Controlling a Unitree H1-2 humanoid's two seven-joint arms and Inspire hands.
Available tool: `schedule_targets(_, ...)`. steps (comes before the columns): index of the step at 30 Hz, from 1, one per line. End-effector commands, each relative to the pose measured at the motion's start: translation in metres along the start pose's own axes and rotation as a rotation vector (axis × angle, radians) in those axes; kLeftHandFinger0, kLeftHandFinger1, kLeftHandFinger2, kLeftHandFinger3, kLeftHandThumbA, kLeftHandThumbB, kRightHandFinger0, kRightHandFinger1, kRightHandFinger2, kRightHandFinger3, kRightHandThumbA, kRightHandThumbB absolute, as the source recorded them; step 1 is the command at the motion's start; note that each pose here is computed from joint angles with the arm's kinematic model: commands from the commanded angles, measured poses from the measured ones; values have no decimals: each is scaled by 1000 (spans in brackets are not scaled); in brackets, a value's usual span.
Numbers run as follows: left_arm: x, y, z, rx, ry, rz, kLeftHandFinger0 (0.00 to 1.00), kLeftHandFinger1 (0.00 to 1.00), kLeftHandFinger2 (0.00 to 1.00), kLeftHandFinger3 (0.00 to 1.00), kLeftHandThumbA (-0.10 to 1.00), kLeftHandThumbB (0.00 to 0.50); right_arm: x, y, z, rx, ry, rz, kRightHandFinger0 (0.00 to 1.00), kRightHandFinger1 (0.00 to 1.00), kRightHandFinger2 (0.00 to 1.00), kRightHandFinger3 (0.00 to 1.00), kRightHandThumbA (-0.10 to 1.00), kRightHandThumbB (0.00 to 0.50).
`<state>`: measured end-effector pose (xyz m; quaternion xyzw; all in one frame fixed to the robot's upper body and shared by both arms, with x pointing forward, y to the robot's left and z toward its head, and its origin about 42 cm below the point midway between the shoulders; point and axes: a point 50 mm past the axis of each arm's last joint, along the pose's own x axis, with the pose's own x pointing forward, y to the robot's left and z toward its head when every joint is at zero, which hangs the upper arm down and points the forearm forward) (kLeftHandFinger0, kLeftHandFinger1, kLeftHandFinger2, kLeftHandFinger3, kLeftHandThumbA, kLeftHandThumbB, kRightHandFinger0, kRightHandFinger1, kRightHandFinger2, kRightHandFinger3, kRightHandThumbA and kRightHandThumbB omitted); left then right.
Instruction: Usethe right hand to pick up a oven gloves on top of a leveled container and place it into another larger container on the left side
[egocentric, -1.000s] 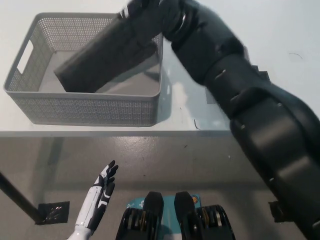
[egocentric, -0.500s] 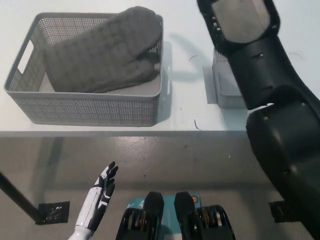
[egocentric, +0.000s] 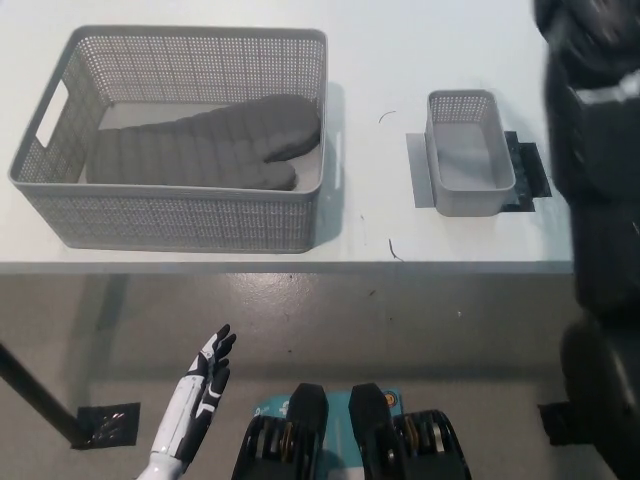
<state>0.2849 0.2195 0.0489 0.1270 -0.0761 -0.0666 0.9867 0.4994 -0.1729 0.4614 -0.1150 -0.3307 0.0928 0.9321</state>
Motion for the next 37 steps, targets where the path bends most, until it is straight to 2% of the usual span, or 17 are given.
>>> schedule_targets(1,12,5,10,26,-75,-5,1000,1000,1000,1000,1000,129,-191,-79,111,-91,-522,-79,1000,1000,1000,1000,1000,366)
schedule_targets(4,13,5,11,25,-79,-4,1000,1000,1000,1000,1000,135,-229,-68,92,-70,-476,-51,1000,1000,1000,1000,1000,340)
schedule_targets(7,15,2,11,27,-80,-9,1000,1000,1000,1000,1000,130,-264,-49,78,-27,-416,-24,1000,1000,1000,1000,1000,379)
schedule_targets(8,14,2,12,28,-78,-10,1000,1000,1000,1000,1000,132,-276,-36,75,-15,-375,-28,1000,1000,1000,1000,1000,424)
schedule_targets(10,12,2,11,30,-79,-7,1000,1000,1000,1000,1000,129,-289,-20,61,12,-346,-7,1000,1000,1000,1000,1000,381)
schedule_targets(11,11,2,11,31,-78,-7,1000,1000,1000,1000,1000,129,-294,-15,57,24,-336,-2,1000,1000,1000,1000,1000,380)
schedule_targets(16,10,0,11,19,-77,-10,1000,1000,1000,1000,1000,134,-325,20,16,91,-142,65,1000,1000,1000,1000,1000,295)
schedule_targets(18,11,2,11,12,-77,-7,1000,1000,1000,1000,1000,135,-335,29,-4,95,-59,73,1000,1000,1000,1000,1000,305)
schedule_targets(20,11,2,11,20,-78,-6,1000,1000,1000,1000,1000,144,-346,37,-31,110,59,78,1000,1000,1000,1000,1000,363)
schedule_targets(24,11,2,11,14,-79,-4,1000,1000,1000,1000,1000,154,-358,47,-69,124,197,101,1000,1000,1000,1000,1000,296)
schedule_targets(25,11,2,11,0,-78,0,1000,1000,1000,1000,1000,159,-361,48,-80,129,242,102,1000,1000,1000,1000,1000,251)
schedule_targets(26,11,2,12,-3,-81,0,1000,1000,1000,1000,1000,160,-363,50,-91,134,286,101,1000,1000,1000,1000,1000,233)
schedule_targets(31,14,7,14,22,-88,7,1000,1000,1000,1000,1000,151,-364,51,-135,139,418,99,1000,1000,1000,1000,1000,222)
schedule_targets(32,14,8,14,22,-88,8,1000,1000,1000,1000,1000,151,-366,51,-140,142,441,95,1000,1000,1000,1000,1000,237)
schedule_targets(34,14,6,14,20,-89,6,1000,1000,1000,1000,1000,166,-369,50,-150,161,494,100,1000,1000,1000,1000,1000,205)
schedule_targets(36,14,7,14,12,-92,11,1000,1000,1000,1000,1000,179,-366,50,-155,175,511,103,1000,1000,1000,1000,1000,142)
schedule_targets(37,14,7,14,12,-92,11,1000,1000,1000,1000,1000,179,-366,50,-155,175,511,103,1000,1000,1000,1000,1000,142)
